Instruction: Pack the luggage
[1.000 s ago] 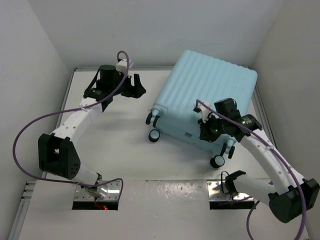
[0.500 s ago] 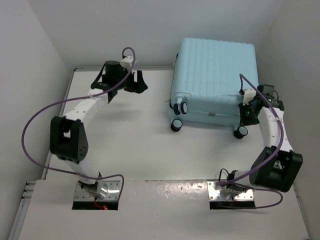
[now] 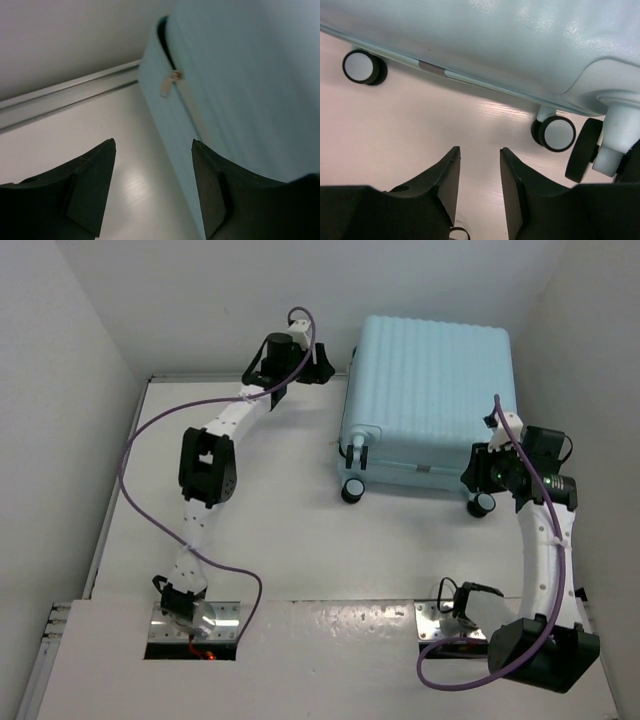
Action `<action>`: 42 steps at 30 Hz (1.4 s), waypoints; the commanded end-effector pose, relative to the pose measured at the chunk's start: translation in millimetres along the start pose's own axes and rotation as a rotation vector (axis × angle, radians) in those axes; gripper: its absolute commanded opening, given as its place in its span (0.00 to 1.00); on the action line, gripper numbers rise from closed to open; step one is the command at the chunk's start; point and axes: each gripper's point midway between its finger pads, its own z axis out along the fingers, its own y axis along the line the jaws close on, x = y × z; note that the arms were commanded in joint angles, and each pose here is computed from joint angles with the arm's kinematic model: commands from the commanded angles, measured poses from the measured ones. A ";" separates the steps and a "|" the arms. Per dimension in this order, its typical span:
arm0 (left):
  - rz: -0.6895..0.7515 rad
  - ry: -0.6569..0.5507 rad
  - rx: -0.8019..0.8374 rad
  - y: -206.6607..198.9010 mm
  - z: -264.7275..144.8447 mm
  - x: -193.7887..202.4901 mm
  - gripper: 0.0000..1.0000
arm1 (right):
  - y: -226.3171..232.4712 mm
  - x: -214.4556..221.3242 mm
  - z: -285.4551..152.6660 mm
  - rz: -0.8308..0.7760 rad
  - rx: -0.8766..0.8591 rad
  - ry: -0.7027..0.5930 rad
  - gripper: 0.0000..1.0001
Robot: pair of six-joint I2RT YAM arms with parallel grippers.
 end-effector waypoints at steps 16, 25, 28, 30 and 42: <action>-0.047 -0.072 0.167 1.7 4.2 17.6 0.66 | -34.9 -44.1 -20.5 0.225 0.143 -0.201 0.54; -0.021 -0.040 0.014 14.4 -11.8 14.9 0.68 | -147.4 -156.0 -77.7 0.205 0.659 -0.570 0.32; -0.003 -0.044 0.002 16.4 -13.8 13.7 0.68 | -176.1 -154.7 -58.7 0.176 0.751 -0.525 0.24; -0.007 -0.040 -0.032 24.5 -8.8 16.7 0.68 | -187.4 -155.7 -50.3 0.157 0.784 -0.516 0.17; -0.023 0.001 0.004 21.0 6.2 37.6 0.71 | -246.5 -128.3 123.0 -0.072 0.606 -0.238 0.13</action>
